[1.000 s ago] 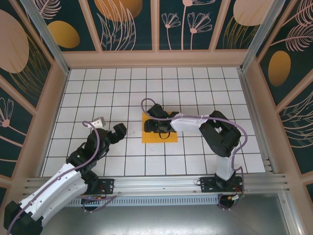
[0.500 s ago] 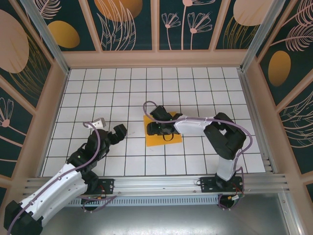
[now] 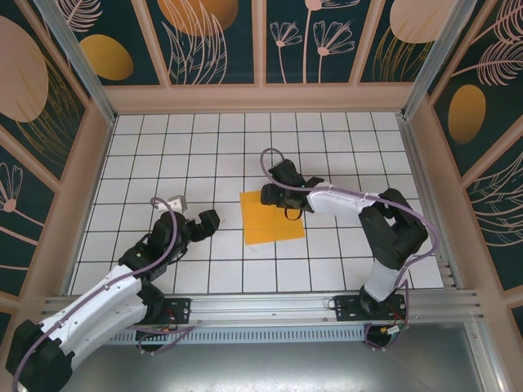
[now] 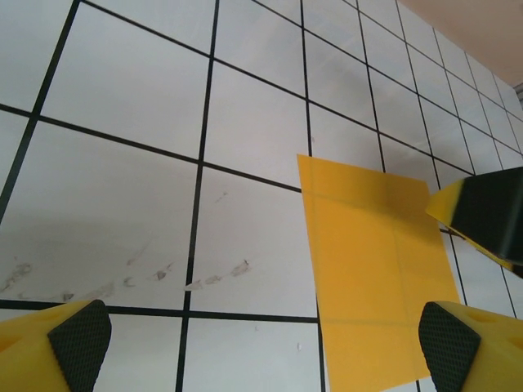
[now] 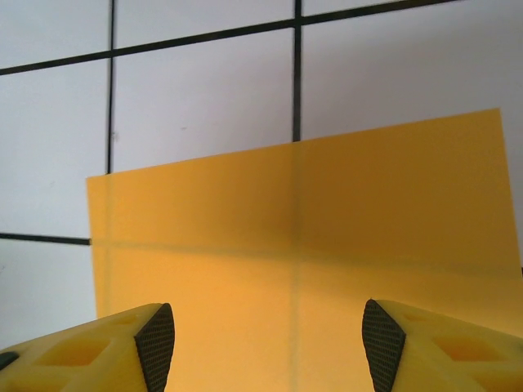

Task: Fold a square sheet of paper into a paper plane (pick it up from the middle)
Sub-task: Move the square sheet of paper to the center of the table.

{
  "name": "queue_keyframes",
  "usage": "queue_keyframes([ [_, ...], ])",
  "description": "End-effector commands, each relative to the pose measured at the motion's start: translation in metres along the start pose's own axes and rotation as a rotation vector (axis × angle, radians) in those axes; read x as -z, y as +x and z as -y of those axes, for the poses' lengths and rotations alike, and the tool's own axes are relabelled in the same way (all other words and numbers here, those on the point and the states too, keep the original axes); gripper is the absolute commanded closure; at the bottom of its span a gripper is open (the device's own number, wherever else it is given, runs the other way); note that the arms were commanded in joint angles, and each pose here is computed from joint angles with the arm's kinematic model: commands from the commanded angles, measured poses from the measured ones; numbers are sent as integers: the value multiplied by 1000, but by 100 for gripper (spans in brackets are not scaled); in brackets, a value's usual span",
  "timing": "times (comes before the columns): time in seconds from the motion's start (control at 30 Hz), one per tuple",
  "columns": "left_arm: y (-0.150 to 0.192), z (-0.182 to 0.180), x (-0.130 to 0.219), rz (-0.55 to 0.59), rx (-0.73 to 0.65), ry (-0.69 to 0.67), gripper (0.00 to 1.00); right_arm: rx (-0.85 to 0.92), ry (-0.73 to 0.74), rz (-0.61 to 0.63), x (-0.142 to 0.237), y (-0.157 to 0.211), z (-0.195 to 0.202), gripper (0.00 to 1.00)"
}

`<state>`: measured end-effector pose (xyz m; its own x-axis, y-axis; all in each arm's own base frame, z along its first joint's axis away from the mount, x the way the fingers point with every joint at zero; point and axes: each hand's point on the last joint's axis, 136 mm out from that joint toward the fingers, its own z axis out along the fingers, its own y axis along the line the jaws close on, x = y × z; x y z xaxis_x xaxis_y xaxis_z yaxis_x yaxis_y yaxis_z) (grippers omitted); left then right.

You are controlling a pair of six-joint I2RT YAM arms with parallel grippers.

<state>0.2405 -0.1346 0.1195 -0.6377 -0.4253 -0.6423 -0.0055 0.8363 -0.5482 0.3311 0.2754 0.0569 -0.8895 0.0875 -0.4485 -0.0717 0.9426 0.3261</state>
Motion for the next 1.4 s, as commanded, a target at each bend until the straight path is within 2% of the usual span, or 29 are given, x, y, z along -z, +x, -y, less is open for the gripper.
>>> queue_keyframes([
  [0.0, -15, 12, 4, 41, -32, 29, 1, -56, -22, -48, -15, 5, 0, 34],
  [0.2, -12, 18, -2, 34, -68, 67, 1, -161, 72, -51, -31, 10, 27, 35],
  [0.3, -15, 8, -7, 53, -52, 7, 1, -320, 171, -34, -28, 20, 49, 35],
  [0.37, -16, 8, -10, 60, -42, 3, 1, -419, 163, -4, -26, 27, 48, 35],
  [0.47, -16, 10, -15, 59, -42, 3, 1, -468, 170, 25, -25, 29, 45, 35],
  [0.6, -17, 10, -21, 42, -70, -23, 1, -436, 257, 43, -16, 19, 51, 35],
  [0.73, -14, 10, -27, 9, -98, -47, 1, -320, 163, 59, -9, 2, 27, 34],
  [0.8, -13, 9, -29, 7, -93, -46, 1, -193, 113, 58, -3, -7, 7, 30],
  [0.87, -12, 7, -30, 12, -90, -51, 1, -91, 115, 50, 4, -9, -6, 21],
  [1.03, -14, 2, -32, 30, -92, -75, 1, 43, 184, 2, 11, 5, -4, 10],
  [1.1, -15, 1, -34, 37, -106, -84, 1, 96, 203, 2, 14, 10, -5, 1],
  [1.2, -16, -5, -36, 44, -115, -113, 1, 101, 240, -95, 13, 20, -3, 1],
  [1.37, -12, -5, -43, 27, -110, -114, 1, 109, 306, -157, 8, 32, 5, 1],
])
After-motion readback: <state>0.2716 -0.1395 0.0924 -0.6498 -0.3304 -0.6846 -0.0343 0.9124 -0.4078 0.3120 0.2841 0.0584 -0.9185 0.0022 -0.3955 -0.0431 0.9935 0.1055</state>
